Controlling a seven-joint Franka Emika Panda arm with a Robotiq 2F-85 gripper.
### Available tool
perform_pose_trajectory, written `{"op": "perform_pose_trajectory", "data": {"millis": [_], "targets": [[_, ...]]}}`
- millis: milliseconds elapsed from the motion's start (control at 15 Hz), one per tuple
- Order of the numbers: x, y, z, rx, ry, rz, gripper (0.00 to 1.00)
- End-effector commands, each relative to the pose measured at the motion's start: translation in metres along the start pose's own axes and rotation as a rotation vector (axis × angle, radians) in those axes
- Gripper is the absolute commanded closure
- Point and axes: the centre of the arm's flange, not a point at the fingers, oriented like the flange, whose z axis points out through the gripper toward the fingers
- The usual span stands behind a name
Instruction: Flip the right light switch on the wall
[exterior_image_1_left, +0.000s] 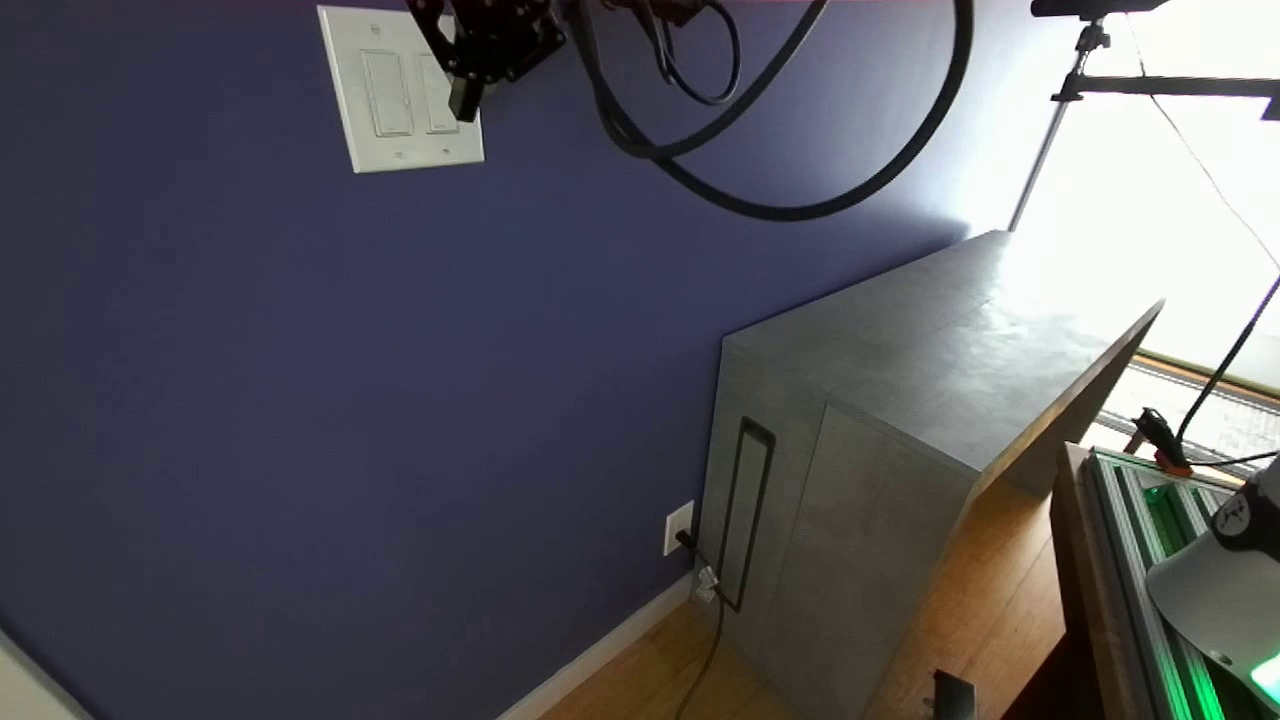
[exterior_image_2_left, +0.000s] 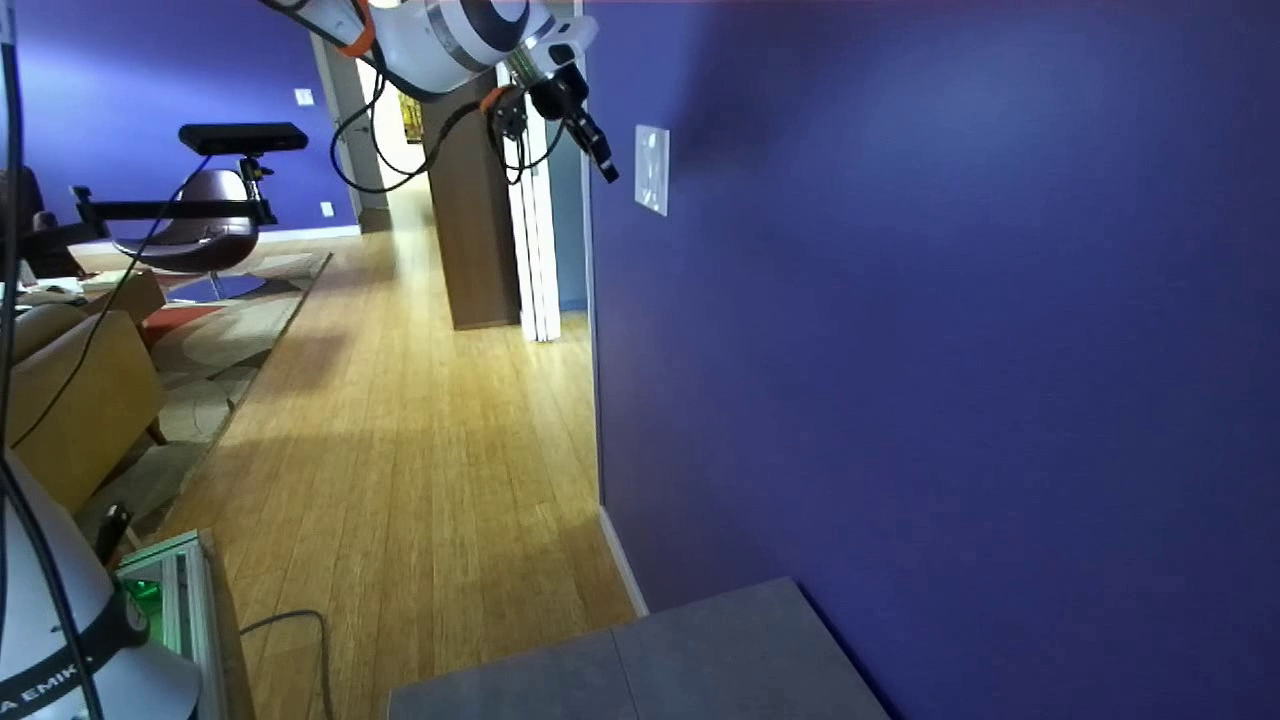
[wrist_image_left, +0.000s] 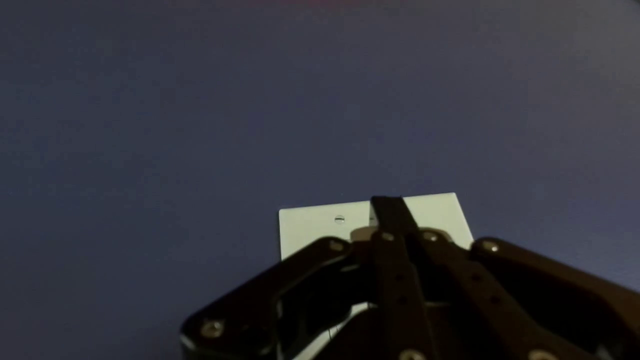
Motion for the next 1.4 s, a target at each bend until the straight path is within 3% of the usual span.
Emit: {"op": "perform_pose_trajectory", "data": {"millis": [0, 800, 1133, 1333], "targets": [[0.011, -0.016, 0.017, -0.049, 0.038, 0.020, 1.00], [0.027, -0.018, 0.049, -0.139, 0.127, -0.001, 1.00], [0.029, -0.020, 0.055, -0.149, 0.117, -0.005, 1.00], [0.026, -0.020, 0.046, -0.147, 0.062, -0.013, 1.00]]}}
